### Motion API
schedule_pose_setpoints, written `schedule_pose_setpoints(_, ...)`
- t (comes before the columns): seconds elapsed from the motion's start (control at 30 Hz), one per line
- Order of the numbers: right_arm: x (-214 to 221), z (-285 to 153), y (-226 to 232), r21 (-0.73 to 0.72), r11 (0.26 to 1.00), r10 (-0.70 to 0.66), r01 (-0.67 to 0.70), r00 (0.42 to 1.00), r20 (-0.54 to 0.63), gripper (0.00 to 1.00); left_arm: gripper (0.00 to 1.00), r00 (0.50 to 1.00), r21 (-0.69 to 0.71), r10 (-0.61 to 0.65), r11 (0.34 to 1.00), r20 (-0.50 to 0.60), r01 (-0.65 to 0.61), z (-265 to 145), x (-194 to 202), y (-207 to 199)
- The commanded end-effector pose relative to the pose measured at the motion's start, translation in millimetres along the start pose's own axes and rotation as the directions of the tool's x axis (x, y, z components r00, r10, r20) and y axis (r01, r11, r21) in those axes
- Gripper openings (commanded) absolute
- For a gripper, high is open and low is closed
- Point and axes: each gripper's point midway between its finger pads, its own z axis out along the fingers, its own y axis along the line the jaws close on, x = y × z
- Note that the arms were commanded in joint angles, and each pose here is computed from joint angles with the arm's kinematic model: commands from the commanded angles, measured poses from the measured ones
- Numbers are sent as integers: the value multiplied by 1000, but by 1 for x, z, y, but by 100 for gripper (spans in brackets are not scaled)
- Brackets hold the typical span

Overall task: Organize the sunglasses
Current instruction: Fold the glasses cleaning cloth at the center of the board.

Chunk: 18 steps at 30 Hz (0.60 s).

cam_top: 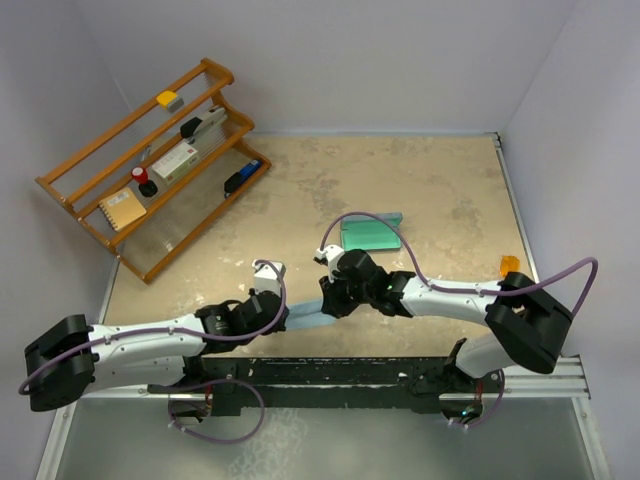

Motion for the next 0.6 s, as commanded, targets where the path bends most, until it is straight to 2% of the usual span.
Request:
schedule_pose_setpoints(0.0,-4,-3,5,-13,1000,0,0,1000,17,22,13,999,11,-24,1000,35,24,-4,-8,-4)
schedule_pose_setpoints(0.57,-5,-4,4,-3,1000,-7,7,1000,20,21,9,1000,45,-24,999,11,24,-5,0,-13)
